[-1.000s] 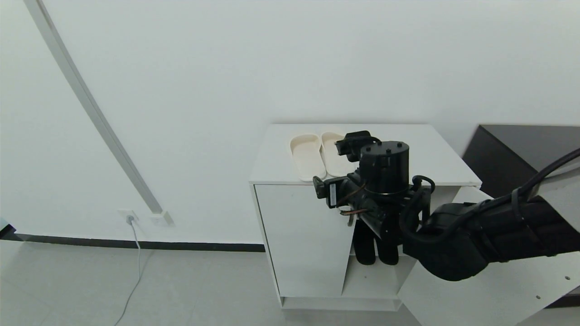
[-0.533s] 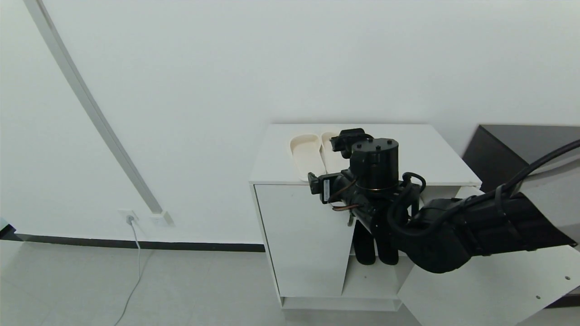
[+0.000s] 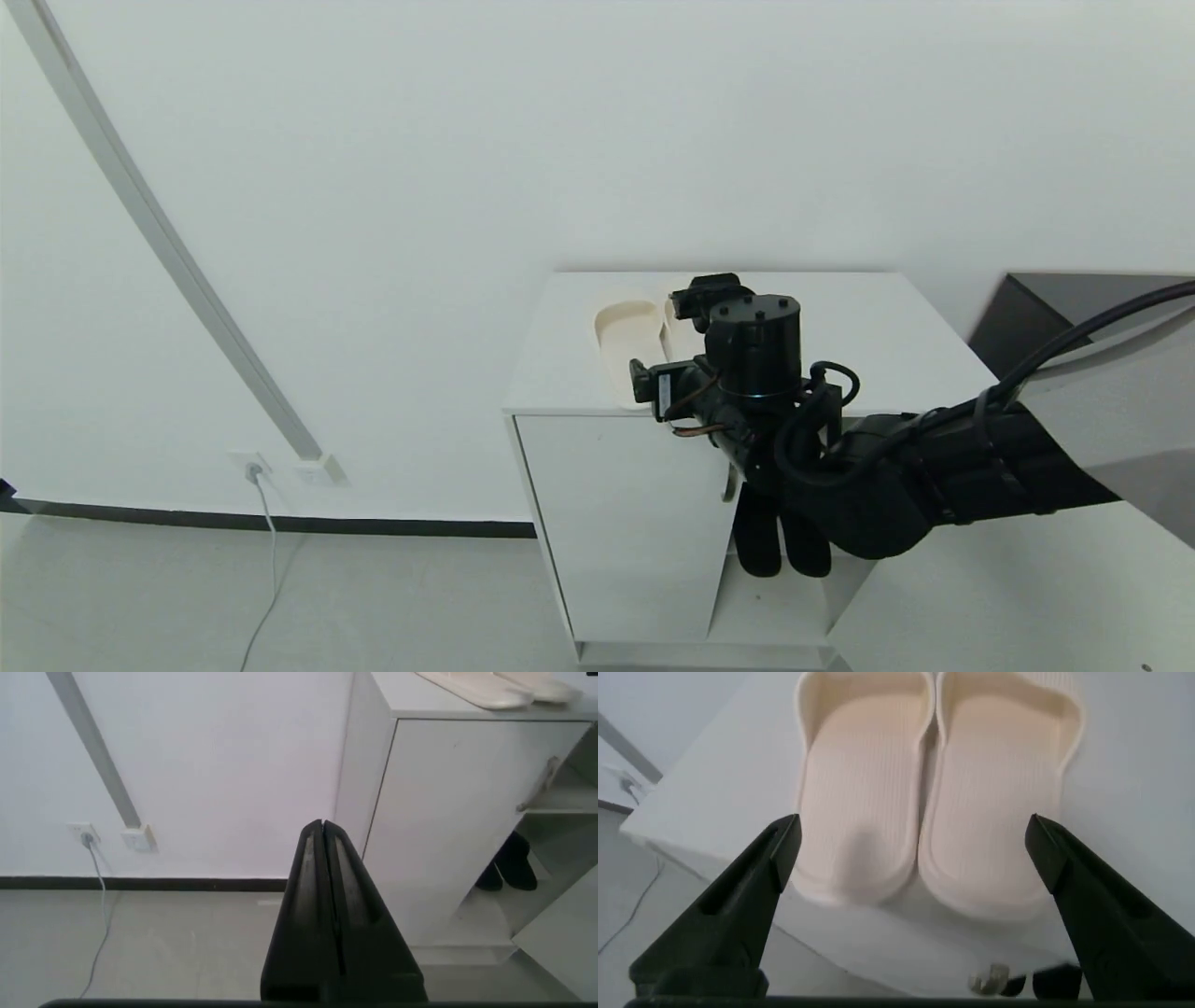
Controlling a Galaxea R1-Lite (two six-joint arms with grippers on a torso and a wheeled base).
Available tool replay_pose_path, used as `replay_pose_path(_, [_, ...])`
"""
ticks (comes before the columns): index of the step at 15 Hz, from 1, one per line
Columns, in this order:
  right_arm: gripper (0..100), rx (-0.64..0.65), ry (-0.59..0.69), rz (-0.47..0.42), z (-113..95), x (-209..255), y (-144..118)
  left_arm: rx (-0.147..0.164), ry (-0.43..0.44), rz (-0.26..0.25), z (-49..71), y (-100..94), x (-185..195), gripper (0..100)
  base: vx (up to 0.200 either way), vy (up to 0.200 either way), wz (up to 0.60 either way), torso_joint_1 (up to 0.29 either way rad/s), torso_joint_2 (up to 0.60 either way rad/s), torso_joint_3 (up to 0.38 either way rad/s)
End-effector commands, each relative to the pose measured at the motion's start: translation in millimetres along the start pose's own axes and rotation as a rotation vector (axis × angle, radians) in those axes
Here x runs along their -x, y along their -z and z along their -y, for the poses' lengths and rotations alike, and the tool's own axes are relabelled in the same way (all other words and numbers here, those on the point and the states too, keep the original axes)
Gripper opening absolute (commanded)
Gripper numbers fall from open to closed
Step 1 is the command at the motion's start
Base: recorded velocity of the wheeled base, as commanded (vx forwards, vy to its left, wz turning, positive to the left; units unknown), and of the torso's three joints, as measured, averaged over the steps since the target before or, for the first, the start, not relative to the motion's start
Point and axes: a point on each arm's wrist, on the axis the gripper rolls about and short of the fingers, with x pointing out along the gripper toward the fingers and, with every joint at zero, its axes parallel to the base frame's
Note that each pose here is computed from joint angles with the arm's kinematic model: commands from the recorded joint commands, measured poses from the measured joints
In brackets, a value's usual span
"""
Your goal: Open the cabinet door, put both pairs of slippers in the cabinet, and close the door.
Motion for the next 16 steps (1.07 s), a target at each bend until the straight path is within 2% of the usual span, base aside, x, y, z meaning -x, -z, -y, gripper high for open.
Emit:
replay_pose_path(1, [100,0.009,0.000,-0.014,-2.2,-4.6,7.5,0.000,-0.001,-0.002,0.0,0.1,-0.1,0,0.200,0.000,0.00,0.007,0.00,0.002])
replay_pose_path(4, [100,0.013,0.000,-0.023,-6.0,-8.7,13.7,0.000,-0.001,-0.001,0.0,0.0,-0.1,0,0.200,0.000,0.00,0.005,0.00,0.001])
replay_pose_path(9, [100,0.008,0.036,-0.002,-20.3,-24.0,18.6,-0.001,-0.003,-0.001,0.0,0.0,-0.1,0,0.000,0.000,0.00,0.000,0.00,0.000])
replay_pose_path(16, [100,0.008,0.066,-0.007,-23.2,-52.2,15.6,-0.001,-0.003,-0.001,0.0,0.0,-0.1,0,0.000,0.000,0.00,0.000,0.00,0.000])
